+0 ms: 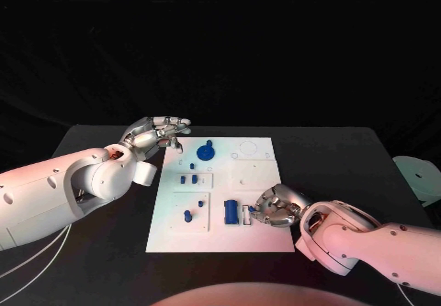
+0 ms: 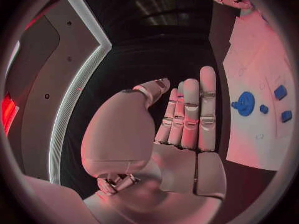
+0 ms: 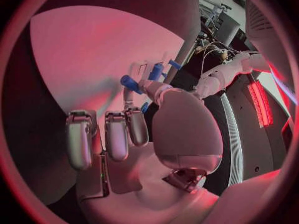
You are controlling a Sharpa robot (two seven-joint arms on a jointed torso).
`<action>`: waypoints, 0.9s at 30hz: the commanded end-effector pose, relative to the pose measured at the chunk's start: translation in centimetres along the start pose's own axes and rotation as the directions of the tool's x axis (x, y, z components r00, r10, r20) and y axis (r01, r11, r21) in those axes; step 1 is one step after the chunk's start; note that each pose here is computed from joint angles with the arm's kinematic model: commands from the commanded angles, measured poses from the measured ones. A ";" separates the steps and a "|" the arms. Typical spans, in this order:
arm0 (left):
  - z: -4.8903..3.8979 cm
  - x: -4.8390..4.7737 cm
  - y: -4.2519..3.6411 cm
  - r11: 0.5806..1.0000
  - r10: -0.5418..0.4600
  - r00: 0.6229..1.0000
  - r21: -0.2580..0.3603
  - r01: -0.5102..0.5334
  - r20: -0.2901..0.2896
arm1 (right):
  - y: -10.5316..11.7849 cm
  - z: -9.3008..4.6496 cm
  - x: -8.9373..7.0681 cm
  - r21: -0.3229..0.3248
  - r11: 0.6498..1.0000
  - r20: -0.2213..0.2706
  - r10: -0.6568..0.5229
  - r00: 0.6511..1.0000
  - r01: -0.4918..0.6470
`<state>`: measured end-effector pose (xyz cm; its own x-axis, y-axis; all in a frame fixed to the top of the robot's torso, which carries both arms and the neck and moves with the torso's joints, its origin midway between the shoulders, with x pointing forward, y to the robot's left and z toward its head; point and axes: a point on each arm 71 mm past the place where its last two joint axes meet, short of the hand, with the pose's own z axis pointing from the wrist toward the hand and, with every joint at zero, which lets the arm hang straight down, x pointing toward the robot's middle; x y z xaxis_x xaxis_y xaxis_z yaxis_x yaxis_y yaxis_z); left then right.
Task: Assemble the parts on the task board
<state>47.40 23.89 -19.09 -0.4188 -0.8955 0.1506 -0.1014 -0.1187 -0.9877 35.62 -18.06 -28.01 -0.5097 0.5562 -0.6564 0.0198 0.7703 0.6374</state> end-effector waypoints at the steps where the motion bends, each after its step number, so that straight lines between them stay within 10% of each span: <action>1: 0.03 0.28 -0.07 1.000 -0.004 1.000 0.006 0.004 -0.018 | 0.2 0.1 0.2 -0.007 1.000 0.000 0.028 1.000 -0.028; 27: -0.11 0.18 -0.11 1.000 -0.003 1.000 0.003 0.003 -0.016 | 0.1 1.4 1.2 0.009 1.000 -0.097 -0.008 0.995 0.009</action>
<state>47.31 24.02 -19.06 -0.4180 -0.8960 0.1501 -0.1028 -0.1175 -0.9877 36.45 -17.08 -28.94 -0.5519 0.5474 -0.6291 0.0320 0.7677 0.6400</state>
